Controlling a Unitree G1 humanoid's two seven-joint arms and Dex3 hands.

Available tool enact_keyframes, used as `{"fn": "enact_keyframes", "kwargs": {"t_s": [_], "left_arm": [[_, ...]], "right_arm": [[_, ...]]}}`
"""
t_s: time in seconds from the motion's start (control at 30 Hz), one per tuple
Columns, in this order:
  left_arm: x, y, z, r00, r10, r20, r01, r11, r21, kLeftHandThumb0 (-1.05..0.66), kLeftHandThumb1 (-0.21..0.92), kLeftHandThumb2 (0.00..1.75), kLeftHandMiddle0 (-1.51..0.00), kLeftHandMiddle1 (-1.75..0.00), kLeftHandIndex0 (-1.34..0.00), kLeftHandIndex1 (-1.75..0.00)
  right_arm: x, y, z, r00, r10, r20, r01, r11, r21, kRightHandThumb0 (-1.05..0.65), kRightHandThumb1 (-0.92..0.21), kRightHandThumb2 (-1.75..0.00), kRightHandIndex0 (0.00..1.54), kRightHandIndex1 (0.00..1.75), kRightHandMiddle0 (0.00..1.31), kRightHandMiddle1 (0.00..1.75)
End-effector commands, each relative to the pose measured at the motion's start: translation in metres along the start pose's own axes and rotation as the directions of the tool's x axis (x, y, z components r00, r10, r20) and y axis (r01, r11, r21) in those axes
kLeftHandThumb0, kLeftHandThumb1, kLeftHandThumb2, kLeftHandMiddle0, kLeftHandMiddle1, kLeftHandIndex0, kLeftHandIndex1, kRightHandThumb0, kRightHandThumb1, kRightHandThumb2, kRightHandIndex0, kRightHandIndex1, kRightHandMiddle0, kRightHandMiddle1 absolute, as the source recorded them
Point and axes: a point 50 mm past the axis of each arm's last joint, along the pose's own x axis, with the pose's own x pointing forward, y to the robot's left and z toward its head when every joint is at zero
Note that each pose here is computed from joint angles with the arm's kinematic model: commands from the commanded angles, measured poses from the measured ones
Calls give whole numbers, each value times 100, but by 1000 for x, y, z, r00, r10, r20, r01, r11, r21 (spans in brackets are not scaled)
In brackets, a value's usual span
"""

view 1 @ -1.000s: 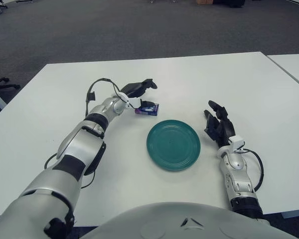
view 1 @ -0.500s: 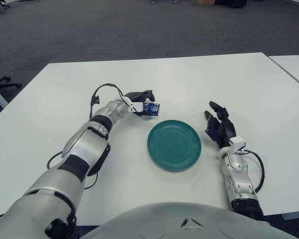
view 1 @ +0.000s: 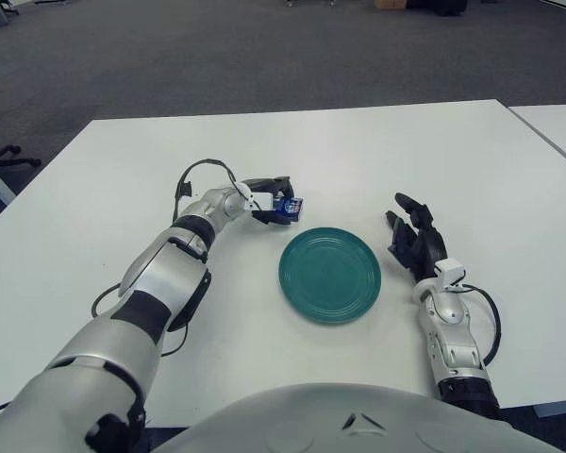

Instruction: Put the gum into the plate.

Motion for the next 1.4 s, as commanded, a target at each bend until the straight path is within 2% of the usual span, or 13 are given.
{"fn": "enact_keyframes", "kwargs": {"t_s": [0.0,0.43,0.63,0.8,0.87,0.9,0.93,1.0,1.1,1.2,1.23,1.3,1.37], "left_arm": [[0,1,-3,999,-13,-36,13,1000,19,-103,92,29,-23,0,0,-95],[0,-21,-11,996,-20,-86,25,998,58,-99,92,21,-24,0,-7,-105],[0,-25,-12,995,-15,-98,24,996,86,-96,92,17,-25,-1,-8,-108],[0,-28,-14,993,-10,-115,20,996,91,-75,87,10,-36,-7,-13,-106],[0,-29,-15,992,-4,-122,15,996,91,-65,84,11,-34,-21,-15,-107],[-1,-30,-16,992,4,-128,7,996,92,-59,81,14,-27,-43,-16,-109],[-1,-31,-17,991,11,-132,2,996,93,-56,79,17,-24,-55,-16,-111],[-2,-34,-19,989,43,-142,-30,995,95,-47,64,44,-14,-89,-14,-120],[-5,-39,-25,982,97,-162,-76,988,133,-39,53,67,-9,-114,-11,-128],[-6,-41,-28,974,145,-175,-111,976,190,-29,49,81,-10,-134,-11,-141],[-6,-41,-28,971,160,-175,-123,971,205,-28,48,84,-10,-137,-11,-144],[-7,-41,-29,967,190,-172,-147,960,237,9,69,66,-24,-152,-12,-156],[-10,-39,-33,959,223,-172,-170,945,281,5,62,83,-35,-158,-20,-165]], "right_arm": [[-10,-2,-24,991,-19,-136,21,1000,15,-79,-92,-86,39,2,0,65],[-11,-5,-23,989,-29,-144,33,999,25,-80,-92,-89,37,1,0,64],[-11,-6,-22,989,-32,-141,36,999,28,-79,-92,-89,35,0,0,62],[-10,-6,-21,990,-37,-132,43,998,38,-78,-92,-89,38,1,0,63],[-10,-6,-21,991,-40,-130,45,998,42,-78,-92,-89,38,2,0,63],[-10,-6,-21,991,-41,-129,47,998,44,-78,-92,-89,39,2,0,64],[-10,-7,-22,991,-42,-129,48,998,46,-78,-92,-89,39,2,0,64],[-9,-7,-22,990,-44,-131,50,998,47,-78,-92,-89,39,2,0,65],[-9,-8,-23,989,-44,-138,51,998,45,-79,-92,-88,39,2,0,65],[-8,-9,-23,989,-46,-142,53,998,46,-79,-92,-88,39,2,0,65],[-8,-10,-23,989,-47,-142,54,997,47,-79,-92,-87,39,2,0,65],[-7,-11,-24,989,-50,-141,58,997,50,-79,-92,-87,40,2,0,65],[-7,-12,-23,989,-55,-138,63,997,54,-79,-92,-86,41,2,0,66]]}}
